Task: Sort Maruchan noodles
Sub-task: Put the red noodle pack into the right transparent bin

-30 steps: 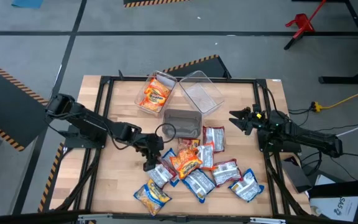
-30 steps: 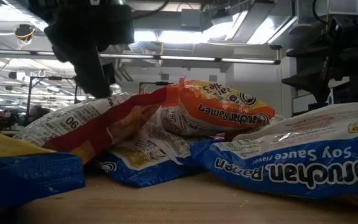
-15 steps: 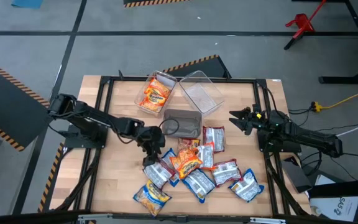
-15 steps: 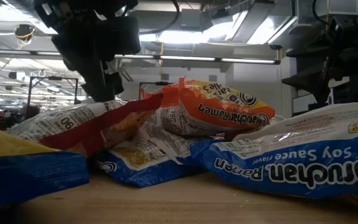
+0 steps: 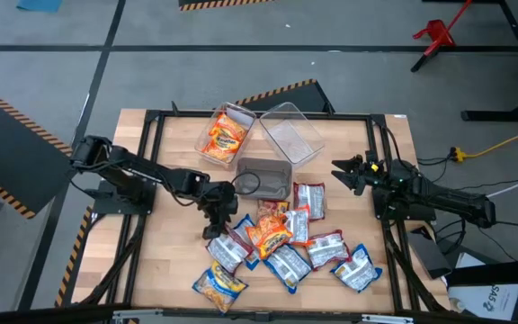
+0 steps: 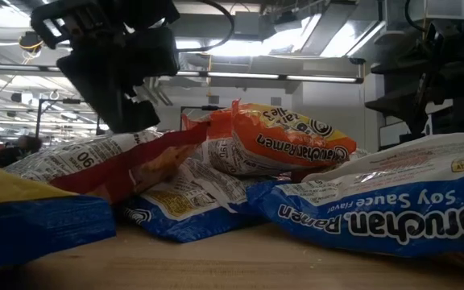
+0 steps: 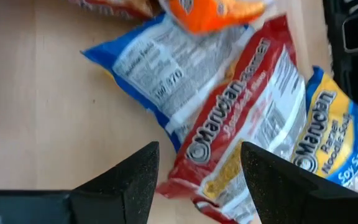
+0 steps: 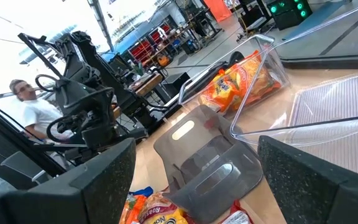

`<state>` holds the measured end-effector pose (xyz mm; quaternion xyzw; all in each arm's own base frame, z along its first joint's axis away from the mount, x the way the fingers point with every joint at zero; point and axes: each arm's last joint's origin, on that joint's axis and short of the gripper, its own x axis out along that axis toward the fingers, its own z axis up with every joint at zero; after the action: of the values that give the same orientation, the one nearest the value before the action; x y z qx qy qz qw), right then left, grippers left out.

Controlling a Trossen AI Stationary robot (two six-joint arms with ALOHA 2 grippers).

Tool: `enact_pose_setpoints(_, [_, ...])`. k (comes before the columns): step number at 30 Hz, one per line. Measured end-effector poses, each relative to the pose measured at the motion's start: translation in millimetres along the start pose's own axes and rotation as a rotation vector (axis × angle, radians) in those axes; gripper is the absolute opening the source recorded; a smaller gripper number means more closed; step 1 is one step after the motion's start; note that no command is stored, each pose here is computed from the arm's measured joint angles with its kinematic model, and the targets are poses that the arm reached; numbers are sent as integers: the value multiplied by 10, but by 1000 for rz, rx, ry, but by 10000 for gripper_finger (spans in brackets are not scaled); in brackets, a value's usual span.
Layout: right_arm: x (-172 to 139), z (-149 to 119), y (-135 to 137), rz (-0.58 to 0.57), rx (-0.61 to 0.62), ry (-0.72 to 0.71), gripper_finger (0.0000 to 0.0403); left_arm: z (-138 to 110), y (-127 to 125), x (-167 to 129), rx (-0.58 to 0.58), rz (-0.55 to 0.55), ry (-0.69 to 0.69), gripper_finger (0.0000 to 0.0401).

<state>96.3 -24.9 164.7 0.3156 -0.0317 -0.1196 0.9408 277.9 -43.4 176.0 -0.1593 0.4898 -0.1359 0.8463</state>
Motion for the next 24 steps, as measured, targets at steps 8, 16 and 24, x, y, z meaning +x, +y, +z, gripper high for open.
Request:
enact_pose_setpoints(8, [0, 0, 0, 0, 0, 0, 324, -34, 28, 116, 12, -50, 57, 221])
enact_pose_setpoints(16, [0, 0, 0, 0, -4, 0, 324, -103, 45, 323, 24, -166, 146, 221])
enact_pose_setpoints(24, [0, 0, 0, -1, -25, 0, 324, -154, 57, 470, -4, -312, 212, 204])
